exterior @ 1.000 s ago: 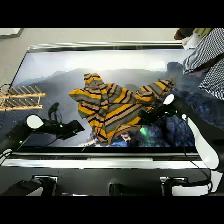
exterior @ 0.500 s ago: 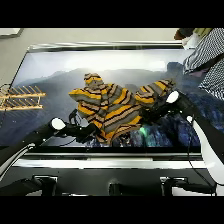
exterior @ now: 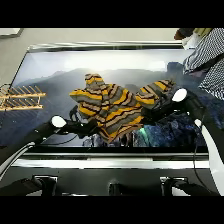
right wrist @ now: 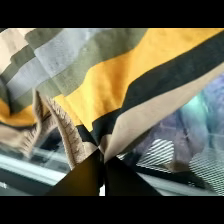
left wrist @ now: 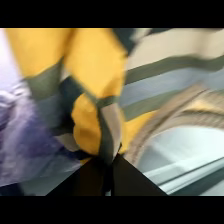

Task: Fold the clothes and pants, and hang the long-sleeved shirts on hangers.

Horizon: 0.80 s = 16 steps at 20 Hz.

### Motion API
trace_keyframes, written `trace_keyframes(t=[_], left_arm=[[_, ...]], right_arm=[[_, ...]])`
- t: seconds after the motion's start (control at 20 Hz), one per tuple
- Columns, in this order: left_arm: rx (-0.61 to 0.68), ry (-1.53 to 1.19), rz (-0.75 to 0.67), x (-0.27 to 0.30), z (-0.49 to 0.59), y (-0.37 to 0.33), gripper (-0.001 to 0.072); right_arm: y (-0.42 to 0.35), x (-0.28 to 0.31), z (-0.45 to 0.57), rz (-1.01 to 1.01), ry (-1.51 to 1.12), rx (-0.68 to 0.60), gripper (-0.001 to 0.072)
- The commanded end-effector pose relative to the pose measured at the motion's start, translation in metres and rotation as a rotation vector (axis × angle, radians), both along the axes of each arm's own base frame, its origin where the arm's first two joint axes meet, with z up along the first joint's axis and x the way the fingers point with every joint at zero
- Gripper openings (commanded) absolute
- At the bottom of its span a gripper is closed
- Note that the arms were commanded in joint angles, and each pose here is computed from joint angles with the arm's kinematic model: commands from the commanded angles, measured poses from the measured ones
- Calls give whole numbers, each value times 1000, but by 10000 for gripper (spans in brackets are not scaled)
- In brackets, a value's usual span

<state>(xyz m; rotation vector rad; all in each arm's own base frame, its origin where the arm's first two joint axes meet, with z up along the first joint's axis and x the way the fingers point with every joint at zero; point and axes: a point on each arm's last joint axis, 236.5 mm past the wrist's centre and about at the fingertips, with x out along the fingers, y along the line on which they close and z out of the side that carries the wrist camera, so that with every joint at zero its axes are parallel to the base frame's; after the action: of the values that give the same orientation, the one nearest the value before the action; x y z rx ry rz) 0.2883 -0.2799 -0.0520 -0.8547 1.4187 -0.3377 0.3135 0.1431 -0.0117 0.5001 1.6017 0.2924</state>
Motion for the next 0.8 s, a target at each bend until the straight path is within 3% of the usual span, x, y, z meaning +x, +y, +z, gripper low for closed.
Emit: trace_keyframes(t=[0.0, 0.1, 0.2, 0.35, 0.55, 0.75], left_arm=[[5, -141, 49, 25, 61, 25, 17], [-4, -301, 175, 47, 130, 62, 17], [-40, -544, 281, 72, 219, 95, 17], [-61, -833, 266, 70, 336, 111, 18], [-119, -1123, 252, 21, 458, 119, 18], [-160, -1282, 257, -38, 511, 130, 18]], right_arm=[[-8, -27, 40, 44, -38, -27, 25], [-19, -30, 82, -17, -181, -59, 25], [-29, 3, 149, -175, -480, -52, 25], [-34, 24, 267, -301, -839, 43, 25], [-33, -25, 380, -262, -1074, 94, 25], [-31, -97, 462, -233, -1289, 170, 26]])
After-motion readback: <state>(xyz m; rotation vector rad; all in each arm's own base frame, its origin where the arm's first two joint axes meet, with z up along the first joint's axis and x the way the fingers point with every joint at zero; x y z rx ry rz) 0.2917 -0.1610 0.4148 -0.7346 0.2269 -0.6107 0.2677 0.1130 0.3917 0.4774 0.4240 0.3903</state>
